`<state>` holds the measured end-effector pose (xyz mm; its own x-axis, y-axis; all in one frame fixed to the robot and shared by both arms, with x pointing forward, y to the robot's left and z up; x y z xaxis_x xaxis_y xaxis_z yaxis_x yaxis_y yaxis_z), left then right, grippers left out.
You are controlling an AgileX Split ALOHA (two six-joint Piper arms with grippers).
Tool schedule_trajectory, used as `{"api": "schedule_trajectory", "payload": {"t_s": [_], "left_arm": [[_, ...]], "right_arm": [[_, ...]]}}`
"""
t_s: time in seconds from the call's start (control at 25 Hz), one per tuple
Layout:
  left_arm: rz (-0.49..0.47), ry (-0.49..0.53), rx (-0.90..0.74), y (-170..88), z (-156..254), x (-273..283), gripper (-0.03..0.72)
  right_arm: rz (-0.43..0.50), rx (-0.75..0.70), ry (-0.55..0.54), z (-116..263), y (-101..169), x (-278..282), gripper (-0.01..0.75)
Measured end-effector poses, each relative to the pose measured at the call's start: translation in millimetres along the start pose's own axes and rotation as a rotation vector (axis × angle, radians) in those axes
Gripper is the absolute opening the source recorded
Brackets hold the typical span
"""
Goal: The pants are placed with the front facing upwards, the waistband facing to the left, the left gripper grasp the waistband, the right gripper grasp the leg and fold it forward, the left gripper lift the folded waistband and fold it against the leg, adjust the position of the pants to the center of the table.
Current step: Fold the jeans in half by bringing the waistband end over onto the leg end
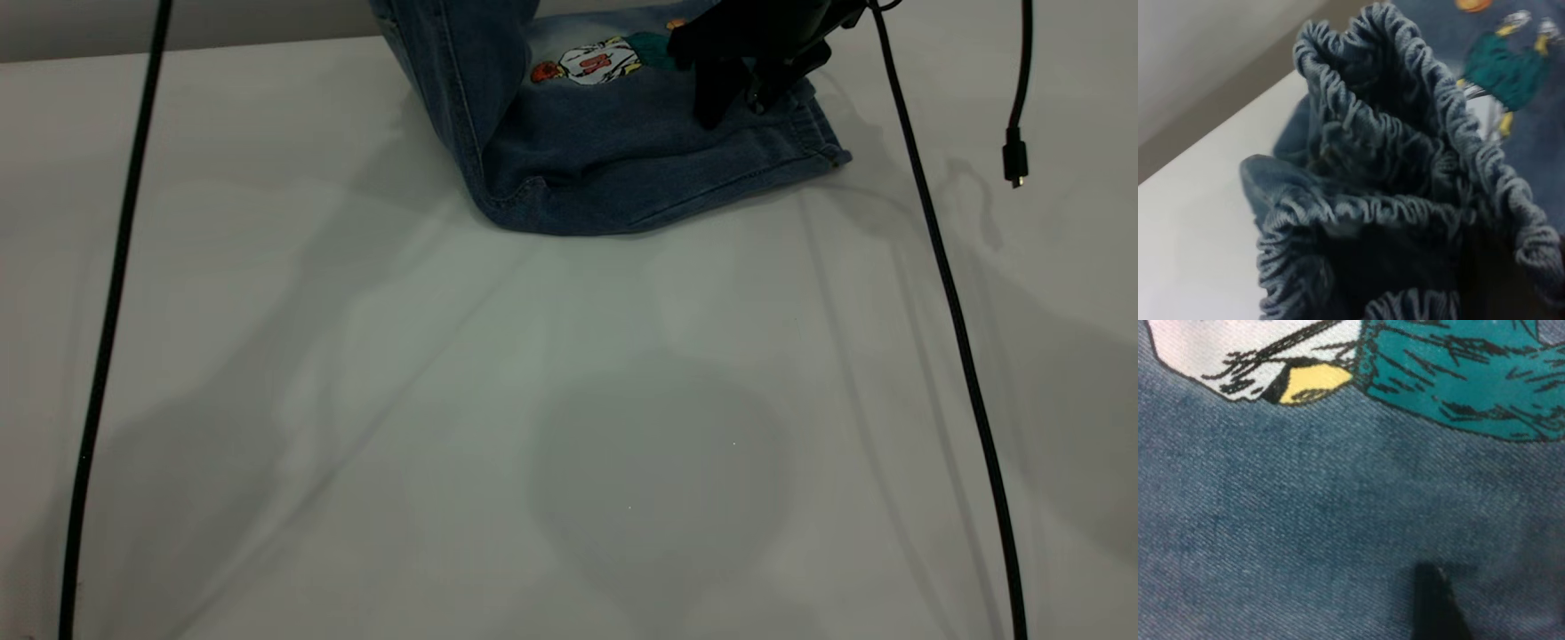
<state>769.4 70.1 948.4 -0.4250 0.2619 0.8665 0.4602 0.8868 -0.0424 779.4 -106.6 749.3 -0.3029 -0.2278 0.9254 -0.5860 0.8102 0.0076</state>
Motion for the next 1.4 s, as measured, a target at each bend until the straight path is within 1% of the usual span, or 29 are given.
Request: {"api": "schedule_trajectory", "payload": {"t_s": [0.16, 0.24, 0.44, 0.56, 0.68, 0.88, 0.96, 1.08, 1.24, 1.4], "left_arm": [[0.017, 0.001, -0.066, -20, 0, -1, 0.131], [0.014, -0.006, -0.075, -22, -2, -1, 0.131], [0.015, -0.023, -0.076, -23, -5, -1, 0.131], [0.016, -0.023, -0.079, -25, -5, -2, 0.131], [0.027, -0.025, -0.078, -28, -6, -2, 0.131], [0.101, -0.034, -0.063, -43, -7, -1, 0.131], [0.129, -0.036, -0.066, -48, -7, 0, 0.131], [0.2, -0.043, -0.045, -62, -8, 2, 0.131], [0.297, -0.081, -0.039, -80, -15, 6, 0.131], [0.37, -0.104, -0.034, -92, -18, -1, 0.131]], "right_arm": [[-0.028, -0.003, 0.028, 3, 14, -2, 0.344], [-0.055, 0.002, 0.038, 2, 28, -2, 0.344], [-0.071, 0.048, 0.045, -2, 54, -4, 0.344], [-0.075, 0.05, 0.038, -5, 56, -3, 0.344], [-0.075, 0.024, 0.042, -8, 47, 6, 0.344], [-0.032, -0.007, 0.006, -23, 8, 31, 0.344], [-0.002, -0.023, -0.023, -30, -12, 45, 0.344], [0.038, -0.057, -0.053, -34, -44, 63, 0.344], [0.097, -0.142, -0.051, -19, -94, 78, 0.344], [0.11, -0.238, -0.013, 8, -131, 86, 0.344]]}}
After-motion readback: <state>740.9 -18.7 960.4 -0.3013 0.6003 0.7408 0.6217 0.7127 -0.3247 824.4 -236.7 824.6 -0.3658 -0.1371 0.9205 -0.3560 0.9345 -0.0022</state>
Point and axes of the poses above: a point on each arm's last joint axis where the gripper is mounted, x pointing back along that axis away from the gripper, y along the wrist's bending axis when the last joint is at zero, z = x × y, the point moved 10 cm from there along -x, pointing out along that axis toward the gripper, and after that the axes turned 10 degrees about x, right-handed, at the moved point
